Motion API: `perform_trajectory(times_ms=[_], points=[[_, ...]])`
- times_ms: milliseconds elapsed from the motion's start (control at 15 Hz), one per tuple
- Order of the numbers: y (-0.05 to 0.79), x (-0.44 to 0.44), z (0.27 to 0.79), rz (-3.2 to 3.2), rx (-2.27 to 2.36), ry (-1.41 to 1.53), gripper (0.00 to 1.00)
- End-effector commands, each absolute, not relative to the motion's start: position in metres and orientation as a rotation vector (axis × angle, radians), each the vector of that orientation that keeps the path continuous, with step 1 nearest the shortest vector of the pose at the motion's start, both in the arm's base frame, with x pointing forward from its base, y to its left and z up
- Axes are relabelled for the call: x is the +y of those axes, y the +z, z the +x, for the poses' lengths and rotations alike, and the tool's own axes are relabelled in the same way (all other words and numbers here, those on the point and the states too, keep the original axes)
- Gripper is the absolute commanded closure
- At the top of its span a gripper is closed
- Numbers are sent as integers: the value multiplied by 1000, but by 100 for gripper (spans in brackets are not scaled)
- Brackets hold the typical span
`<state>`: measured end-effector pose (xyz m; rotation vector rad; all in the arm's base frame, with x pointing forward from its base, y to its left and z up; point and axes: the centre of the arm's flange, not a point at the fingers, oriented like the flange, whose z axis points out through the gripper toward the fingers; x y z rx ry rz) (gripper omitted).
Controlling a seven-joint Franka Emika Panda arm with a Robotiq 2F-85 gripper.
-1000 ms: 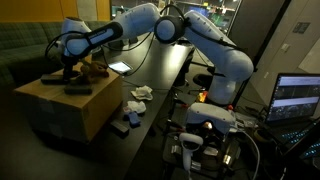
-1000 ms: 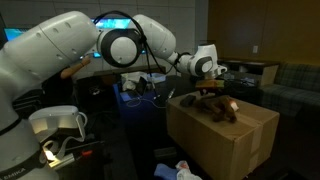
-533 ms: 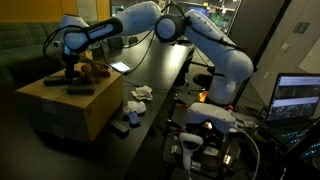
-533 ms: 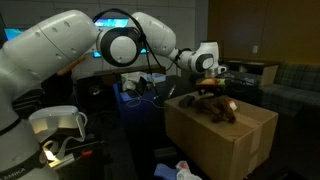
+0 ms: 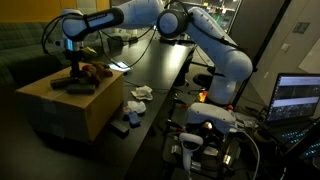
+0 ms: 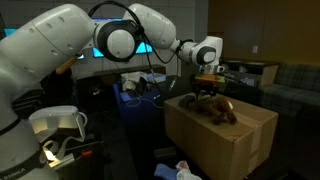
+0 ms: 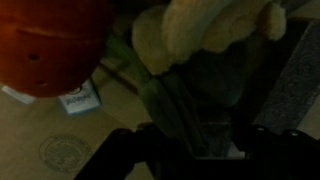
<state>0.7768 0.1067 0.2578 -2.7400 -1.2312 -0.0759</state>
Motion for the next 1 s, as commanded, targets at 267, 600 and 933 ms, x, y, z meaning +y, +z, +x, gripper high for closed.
perform_trajectory(times_ms=[267,600,933], points=[[315,99,767,-2603,-1218,-84,61],[359,88,768,-2441,-1098,-85,61],[366,74,765,-2312,-941,28,61]])
